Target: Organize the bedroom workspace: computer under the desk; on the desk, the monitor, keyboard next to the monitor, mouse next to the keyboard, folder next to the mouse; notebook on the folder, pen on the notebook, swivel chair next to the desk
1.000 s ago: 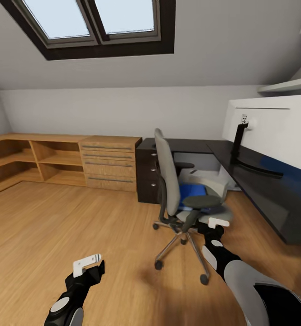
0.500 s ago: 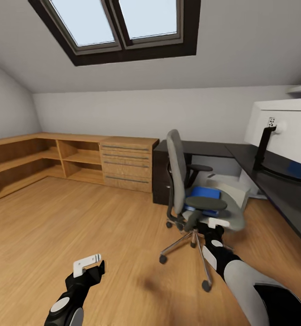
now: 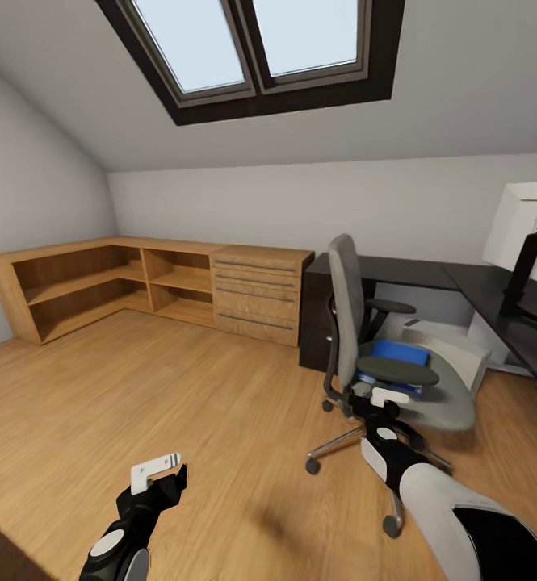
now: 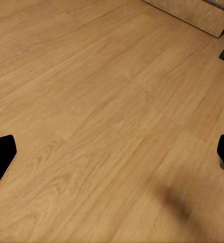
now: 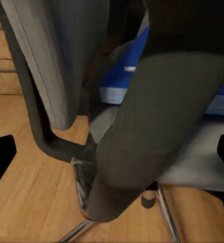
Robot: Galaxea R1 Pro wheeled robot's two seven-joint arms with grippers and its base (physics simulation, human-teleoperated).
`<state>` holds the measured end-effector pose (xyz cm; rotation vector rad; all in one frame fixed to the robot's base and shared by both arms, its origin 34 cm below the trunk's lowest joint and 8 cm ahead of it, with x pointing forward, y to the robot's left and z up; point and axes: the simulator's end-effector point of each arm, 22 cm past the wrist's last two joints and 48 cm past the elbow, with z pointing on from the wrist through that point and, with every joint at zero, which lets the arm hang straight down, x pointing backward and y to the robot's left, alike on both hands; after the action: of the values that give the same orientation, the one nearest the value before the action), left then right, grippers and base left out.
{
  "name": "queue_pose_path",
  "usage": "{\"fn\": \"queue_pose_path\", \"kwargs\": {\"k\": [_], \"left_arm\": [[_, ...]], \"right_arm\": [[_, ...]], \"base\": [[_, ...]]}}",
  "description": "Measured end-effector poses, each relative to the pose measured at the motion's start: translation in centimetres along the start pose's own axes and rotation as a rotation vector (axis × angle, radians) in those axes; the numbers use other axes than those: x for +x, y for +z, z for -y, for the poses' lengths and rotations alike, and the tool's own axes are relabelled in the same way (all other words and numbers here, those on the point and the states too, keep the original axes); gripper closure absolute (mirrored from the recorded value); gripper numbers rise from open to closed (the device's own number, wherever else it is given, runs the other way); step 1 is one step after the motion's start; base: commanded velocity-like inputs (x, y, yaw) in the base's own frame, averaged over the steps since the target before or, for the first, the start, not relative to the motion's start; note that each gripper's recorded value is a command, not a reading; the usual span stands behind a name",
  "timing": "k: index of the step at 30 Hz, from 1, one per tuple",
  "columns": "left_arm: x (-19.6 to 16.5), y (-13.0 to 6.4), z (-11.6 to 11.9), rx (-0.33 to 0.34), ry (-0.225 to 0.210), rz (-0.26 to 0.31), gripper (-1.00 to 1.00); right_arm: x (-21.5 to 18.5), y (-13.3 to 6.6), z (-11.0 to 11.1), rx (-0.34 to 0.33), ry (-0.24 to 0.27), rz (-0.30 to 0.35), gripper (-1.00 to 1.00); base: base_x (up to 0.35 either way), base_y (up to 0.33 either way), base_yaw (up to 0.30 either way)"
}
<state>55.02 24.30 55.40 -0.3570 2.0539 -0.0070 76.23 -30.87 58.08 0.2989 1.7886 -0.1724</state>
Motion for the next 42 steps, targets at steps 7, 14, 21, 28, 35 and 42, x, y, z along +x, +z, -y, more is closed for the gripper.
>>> {"fn": "queue_pose_path", "kwargs": {"k": [7,14,21,28,35,42], "left_arm": [[-0.08,-0.03,0.01,0.000,0.000,0.002,-1.00],[-0.11,-0.04,0.00,0.000,0.000,0.004,-1.00],[-0.10,-0.02,0.01,0.000,0.000,0.003,-1.00],[-0.06,-0.01,0.02,0.000,0.001,0.002,-1.00],[-0.07,-0.02,0.02,0.000,0.001,0.002,-1.00],[-0.16,-0.05,0.06,0.001,-0.001,0.005,-1.00]], "right_arm": [[-0.06,-0.03,0.10,0.003,0.005,0.000,-1.00],[-0.11,-0.03,0.01,0.000,0.001,0.002,-1.00],[-0.11,-0.01,0.05,0.001,0.000,0.002,-1.00],[-0.14,0.02,0.09,0.001,0.000,0.003,-1.00],[-0.17,0.01,0.08,0.000,0.000,0.003,-1.00],[-0.29,0.00,0.17,0.001,0.002,0.005,-1.00]], "base": [[0.000,0.012,0.246],[0.041,0.082,0.197],[-0.019,-0.006,0.027],[-0.221,-0.152,0.002],[-0.136,-0.103,0.000],[-0.011,-0.008,-0.139]]}}
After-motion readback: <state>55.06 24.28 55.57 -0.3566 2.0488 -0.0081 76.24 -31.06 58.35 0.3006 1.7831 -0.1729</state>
